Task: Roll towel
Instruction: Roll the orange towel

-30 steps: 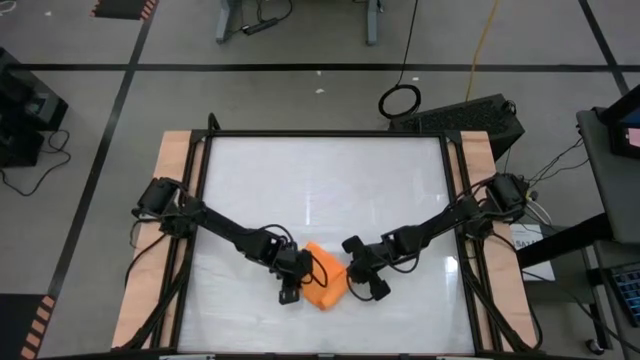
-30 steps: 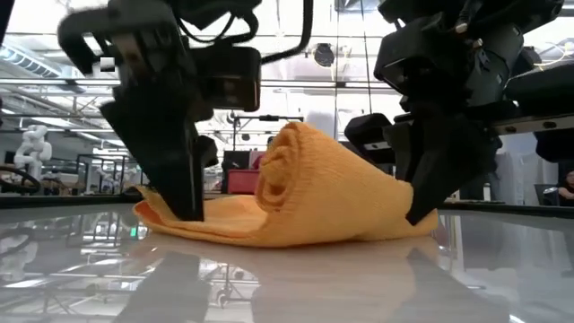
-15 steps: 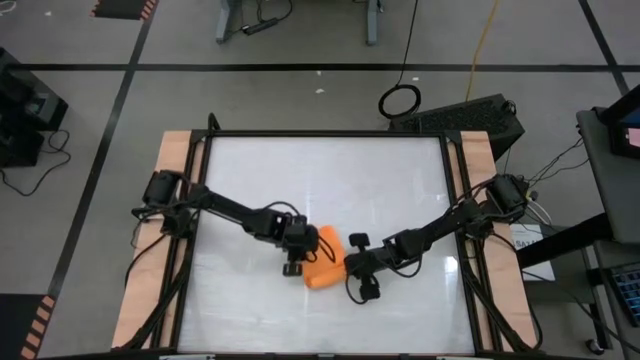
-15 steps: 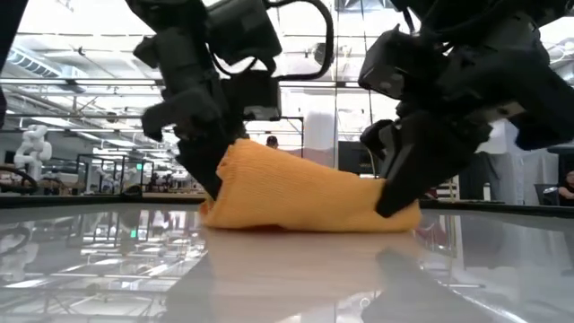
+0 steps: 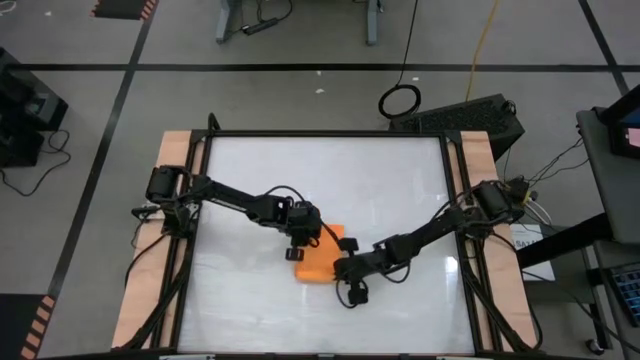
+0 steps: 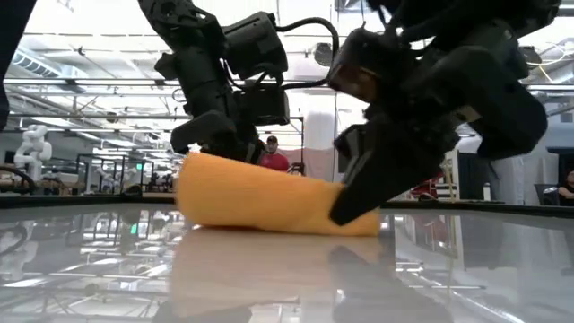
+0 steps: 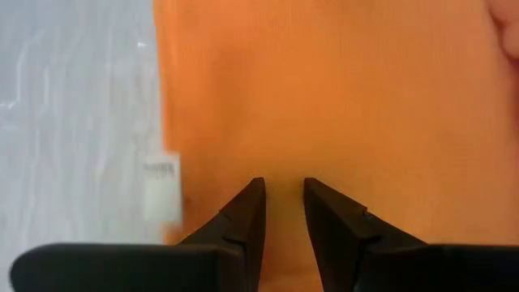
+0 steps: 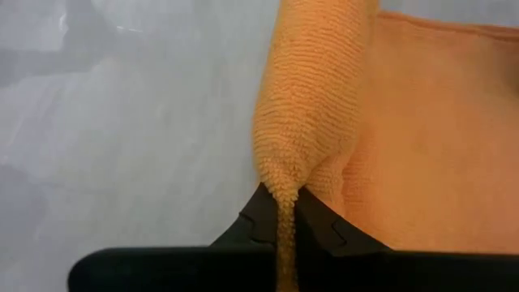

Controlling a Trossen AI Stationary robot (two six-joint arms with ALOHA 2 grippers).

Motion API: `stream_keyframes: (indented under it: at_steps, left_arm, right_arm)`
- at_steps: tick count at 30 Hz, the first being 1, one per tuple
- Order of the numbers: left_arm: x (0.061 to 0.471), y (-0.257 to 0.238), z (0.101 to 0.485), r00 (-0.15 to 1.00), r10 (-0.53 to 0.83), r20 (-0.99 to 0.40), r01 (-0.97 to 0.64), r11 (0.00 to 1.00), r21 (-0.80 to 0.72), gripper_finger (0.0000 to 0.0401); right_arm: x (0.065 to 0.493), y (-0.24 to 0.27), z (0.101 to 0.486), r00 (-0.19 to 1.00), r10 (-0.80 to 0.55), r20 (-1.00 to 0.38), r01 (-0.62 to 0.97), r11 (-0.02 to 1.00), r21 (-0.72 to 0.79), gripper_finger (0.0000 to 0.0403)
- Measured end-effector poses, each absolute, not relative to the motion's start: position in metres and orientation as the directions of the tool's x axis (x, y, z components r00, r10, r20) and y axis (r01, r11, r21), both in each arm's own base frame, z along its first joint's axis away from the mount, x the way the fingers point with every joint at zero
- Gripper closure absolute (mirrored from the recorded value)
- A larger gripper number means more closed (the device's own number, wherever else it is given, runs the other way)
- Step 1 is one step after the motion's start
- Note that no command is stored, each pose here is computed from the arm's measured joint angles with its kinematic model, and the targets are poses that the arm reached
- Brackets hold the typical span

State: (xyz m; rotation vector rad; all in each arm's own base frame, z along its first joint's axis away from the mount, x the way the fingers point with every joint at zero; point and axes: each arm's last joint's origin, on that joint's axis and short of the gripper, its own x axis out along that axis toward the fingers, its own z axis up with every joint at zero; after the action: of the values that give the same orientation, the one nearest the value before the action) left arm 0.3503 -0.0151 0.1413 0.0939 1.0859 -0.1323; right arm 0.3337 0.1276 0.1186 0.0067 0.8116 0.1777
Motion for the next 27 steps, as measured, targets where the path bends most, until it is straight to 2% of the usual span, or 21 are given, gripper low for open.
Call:
stream_keyframes:
  at_steps: [5,11,15,23,27]
  left_arm:
    - [0.349,-0.015,0.14,0.444,-0.064,-0.894,0.16,0.987,0.008,0.0308]
    - [0.346,-0.015,0.139,0.418,-0.065,-0.906,0.161,0.987,0.004,0.0308]
    - [0.346,-0.015,0.139,0.417,-0.065,-0.907,0.16,0.987,0.003,0.0308]
    - [0.346,-0.015,0.139,0.417,-0.066,-0.906,0.16,0.987,0.002,0.0308]
    - [0.346,-0.015,0.139,0.417,-0.066,-0.906,0.161,0.987,0.002,0.0308]
  right_arm:
    - [0.353,0.136,0.112,0.656,0.171,-0.735,-0.187,0.98,0.062,0.0399]
    - [0.365,0.139,0.122,0.625,0.156,-0.765,-0.277,0.96,-0.031,0.0399]
    - [0.368,0.136,0.127,0.588,0.141,-0.796,-0.317,0.946,-0.068,0.0399]
    - [0.368,0.136,0.127,0.588,0.142,-0.796,-0.371,0.922,-0.11,0.0397]
    - [0.369,0.135,0.127,0.588,0.142,-0.796,-0.379,0.918,-0.115,0.0379]
